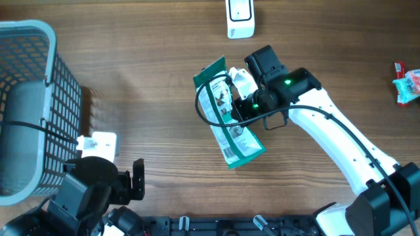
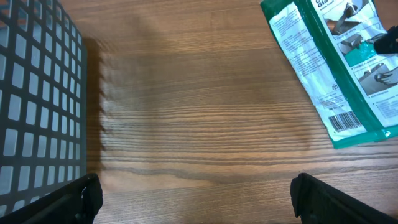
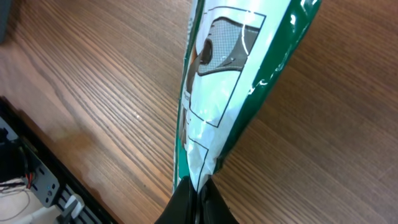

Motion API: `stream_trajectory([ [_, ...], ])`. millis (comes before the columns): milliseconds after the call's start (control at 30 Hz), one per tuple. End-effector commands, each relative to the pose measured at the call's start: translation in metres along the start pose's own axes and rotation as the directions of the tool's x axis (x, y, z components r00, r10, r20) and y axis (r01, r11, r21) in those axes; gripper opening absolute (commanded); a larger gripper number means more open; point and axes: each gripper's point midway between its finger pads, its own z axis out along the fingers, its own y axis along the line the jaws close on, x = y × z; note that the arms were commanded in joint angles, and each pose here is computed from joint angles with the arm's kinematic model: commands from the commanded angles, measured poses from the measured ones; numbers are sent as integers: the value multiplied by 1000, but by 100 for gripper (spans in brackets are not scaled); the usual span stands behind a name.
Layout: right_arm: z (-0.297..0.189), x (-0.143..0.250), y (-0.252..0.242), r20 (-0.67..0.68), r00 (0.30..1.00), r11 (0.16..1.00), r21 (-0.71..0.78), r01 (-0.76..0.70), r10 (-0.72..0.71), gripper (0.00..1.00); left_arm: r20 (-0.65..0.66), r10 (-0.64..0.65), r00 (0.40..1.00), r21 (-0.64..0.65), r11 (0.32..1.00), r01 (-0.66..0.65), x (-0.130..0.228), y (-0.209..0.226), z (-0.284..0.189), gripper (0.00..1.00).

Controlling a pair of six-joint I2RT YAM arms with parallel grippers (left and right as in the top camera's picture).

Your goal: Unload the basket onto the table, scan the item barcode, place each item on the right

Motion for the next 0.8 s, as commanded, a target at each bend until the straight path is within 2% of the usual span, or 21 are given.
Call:
stream_trajectory([
  [0,-6,0,1,2,1000,1000,1,-18,18,4,13,-15,1000,-7,1000,15,-2,2,-2,100],
  [133,-18,-3,26,35,999,993,-120,0,4,4,44,-30,999,20,999,29,-10,-3,-2,100],
  [233,-42,-6,42,103,995,979,-202,22,-2,4,128,-85,988,248,967,51,-40,-46,-10,100],
  [333,-71,-10,49,165,985,955,-297,-4,56,4,195,-121,973,476,880,14,-67,-89,-30,100],
  [367,-79,-10,49,180,981,945,-326,-13,76,4,203,-124,971,501,865,6,-70,-94,-32,100],
  [500,-103,-7,24,200,963,914,-396,-91,182,4,202,-124,971,511,860,3,-72,-97,-32,100],
  [600,-118,6,23,217,964,878,-477,-34,155,4,243,-149,959,498,867,9,-83,-95,-33,100],
  [667,-128,13,28,238,962,846,-533,16,132,4,201,-235,951,524,846,98,-89,-98,-31,98],
  [767,-138,15,41,247,959,795,-605,40,140,4,71,-371,926,527,802,281,-90,-105,-16,100],
])
